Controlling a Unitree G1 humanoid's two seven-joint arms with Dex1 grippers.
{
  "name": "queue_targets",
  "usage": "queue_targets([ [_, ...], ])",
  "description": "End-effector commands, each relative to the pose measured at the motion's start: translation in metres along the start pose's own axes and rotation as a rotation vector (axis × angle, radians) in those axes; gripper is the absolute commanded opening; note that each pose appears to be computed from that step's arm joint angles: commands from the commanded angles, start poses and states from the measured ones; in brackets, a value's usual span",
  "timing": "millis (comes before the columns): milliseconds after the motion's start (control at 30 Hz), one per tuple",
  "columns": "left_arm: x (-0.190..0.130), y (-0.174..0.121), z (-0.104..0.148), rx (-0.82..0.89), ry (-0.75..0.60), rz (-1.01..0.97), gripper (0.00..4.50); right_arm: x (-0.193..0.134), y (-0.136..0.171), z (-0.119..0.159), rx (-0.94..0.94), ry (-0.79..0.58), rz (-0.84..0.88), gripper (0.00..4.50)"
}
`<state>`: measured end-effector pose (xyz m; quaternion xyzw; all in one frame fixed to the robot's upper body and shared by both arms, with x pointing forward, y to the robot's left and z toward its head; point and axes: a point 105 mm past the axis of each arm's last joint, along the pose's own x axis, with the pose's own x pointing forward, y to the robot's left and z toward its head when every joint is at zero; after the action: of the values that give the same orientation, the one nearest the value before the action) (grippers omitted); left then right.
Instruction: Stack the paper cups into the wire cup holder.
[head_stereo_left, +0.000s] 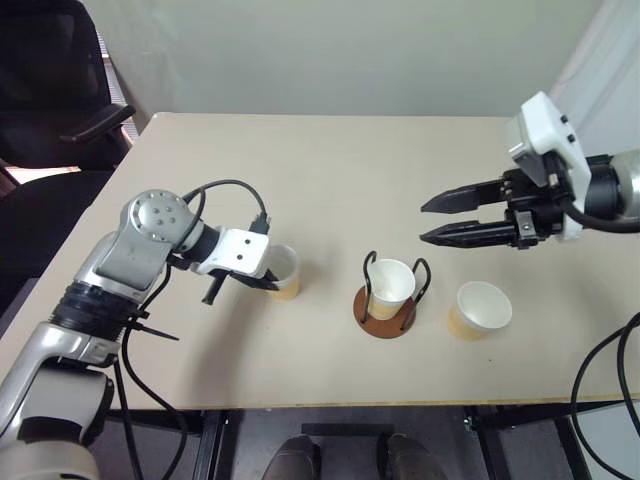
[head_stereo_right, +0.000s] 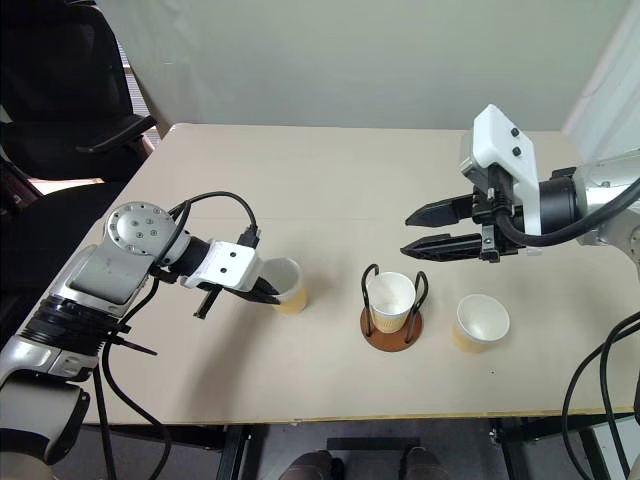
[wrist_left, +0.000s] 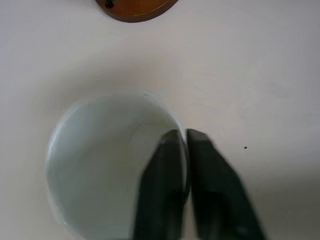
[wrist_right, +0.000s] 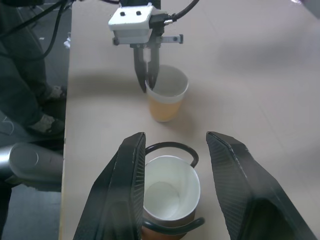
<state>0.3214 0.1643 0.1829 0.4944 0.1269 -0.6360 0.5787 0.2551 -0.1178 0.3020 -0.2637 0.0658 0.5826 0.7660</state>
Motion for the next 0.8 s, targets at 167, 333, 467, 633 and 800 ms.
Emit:
queue_targets([
  [167,-0.016,0.0,0.024,-0.013,-0.058,-0.062,0.04,-0.011,0.001,0.011,-0.07,-0.066,-0.068,1.97],
  [333,-0.037,0.024,0.064,-0.009,-0.191,-0.008,0.04,-0.021,0.008,0.0,-0.03,-0.073,-0.095,1.97],
  [467,-0.059,0.044,0.101,0.036,-0.301,0.023,0.04,-0.03,0.021,-0.019,0.039,-0.021,-0.105,1.97],
  [633,-0.072,0.055,0.145,0.13,-0.411,-0.012,0.04,-0.038,0.034,-0.029,0.106,0.018,-0.118,1.97],
  [800,-0.063,0.061,0.173,0.221,-0.473,-0.088,0.04,-0.046,0.042,-0.035,0.148,0.061,-0.169,1.97],
])
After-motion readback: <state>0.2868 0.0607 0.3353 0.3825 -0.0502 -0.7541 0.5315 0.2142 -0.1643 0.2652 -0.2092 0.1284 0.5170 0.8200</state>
